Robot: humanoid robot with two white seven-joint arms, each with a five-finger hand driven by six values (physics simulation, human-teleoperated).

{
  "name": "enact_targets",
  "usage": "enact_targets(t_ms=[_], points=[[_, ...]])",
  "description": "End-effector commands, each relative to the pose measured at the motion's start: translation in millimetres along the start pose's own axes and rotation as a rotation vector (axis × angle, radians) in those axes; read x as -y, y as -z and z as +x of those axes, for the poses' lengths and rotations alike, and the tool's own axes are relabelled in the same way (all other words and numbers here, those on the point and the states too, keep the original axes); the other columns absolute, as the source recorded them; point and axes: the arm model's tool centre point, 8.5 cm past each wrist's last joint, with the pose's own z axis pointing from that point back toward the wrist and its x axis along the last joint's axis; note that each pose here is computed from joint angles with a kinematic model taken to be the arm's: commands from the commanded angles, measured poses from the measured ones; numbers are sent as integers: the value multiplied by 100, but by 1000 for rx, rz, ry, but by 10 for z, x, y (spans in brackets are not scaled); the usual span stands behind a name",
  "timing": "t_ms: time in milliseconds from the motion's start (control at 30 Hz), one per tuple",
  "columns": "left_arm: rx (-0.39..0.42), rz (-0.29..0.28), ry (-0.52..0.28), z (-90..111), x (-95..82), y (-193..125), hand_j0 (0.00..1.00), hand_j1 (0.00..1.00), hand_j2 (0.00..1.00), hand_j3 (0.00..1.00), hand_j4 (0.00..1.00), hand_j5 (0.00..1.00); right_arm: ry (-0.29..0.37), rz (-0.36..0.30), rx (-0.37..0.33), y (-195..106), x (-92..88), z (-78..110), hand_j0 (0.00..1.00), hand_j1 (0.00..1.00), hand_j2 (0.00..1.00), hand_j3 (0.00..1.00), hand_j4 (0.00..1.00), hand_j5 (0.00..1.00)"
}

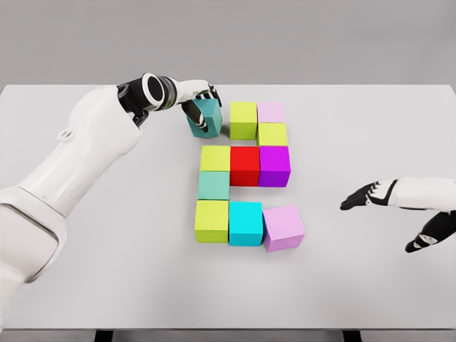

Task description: Assemble the squares on the desktop into the number 2

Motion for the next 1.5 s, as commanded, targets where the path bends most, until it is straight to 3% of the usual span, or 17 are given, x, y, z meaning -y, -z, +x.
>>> enact_targets(t_ms=[0,200,300,467,633,733,900,1100,1200,1333,1467], points=[[1,1,1,-3,-3,-1,57,57,57,57,57,57,-34,21,11,125,-26,-3,100,100,100,100,100,100],[-3,1,-1,-9,-5,4,58,58,58,58,58,58,-53,28,49,322,-55,9,100,100,100,100,100,100],[-32,2,19,5,21,67,67,67,67,67,67,67,-59,33,69,414,-79,22,100,100,100,100,100,100],[-34,8,21,11,-13,56,69,69,69,69,69,69,-77,54,70,484,-126,17,100,100,100,100,100,100],[-46,9,16,3,-45,67,90,90,90,90,90,90,-98,71,54,485,-148,-2,100,100,100,100,100,100],[-41,12,10,14,-57,60,96,96,96,96,96,96,-139,92,28,474,-142,-19,100,100,100,100,100,100],[-38,11,11,23,-54,62,97,97,97,97,97,97,-187,135,-147,452,-106,-177,100,100,100,100,100,100],[-26,22,12,41,-97,29,100,100,100,100,100,100,-207,148,-159,473,-121,-191,100,100,100,100,100,100],[-6,49,25,31,-181,-69,100,100,100,100,100,100,-220,151,-146,574,-133,-181,100,100,100,100,100,100],[59,142,75,-59,-458,-483,100,100,100,100,100,100,-229,156,-146,722,-155,-184,100,100,100,100,100,100],[69,203,119,-427,-458,-895,100,100,100,100,100,100,-224,167,-134,769,-203,-179,100,100,100,100,100,100]])
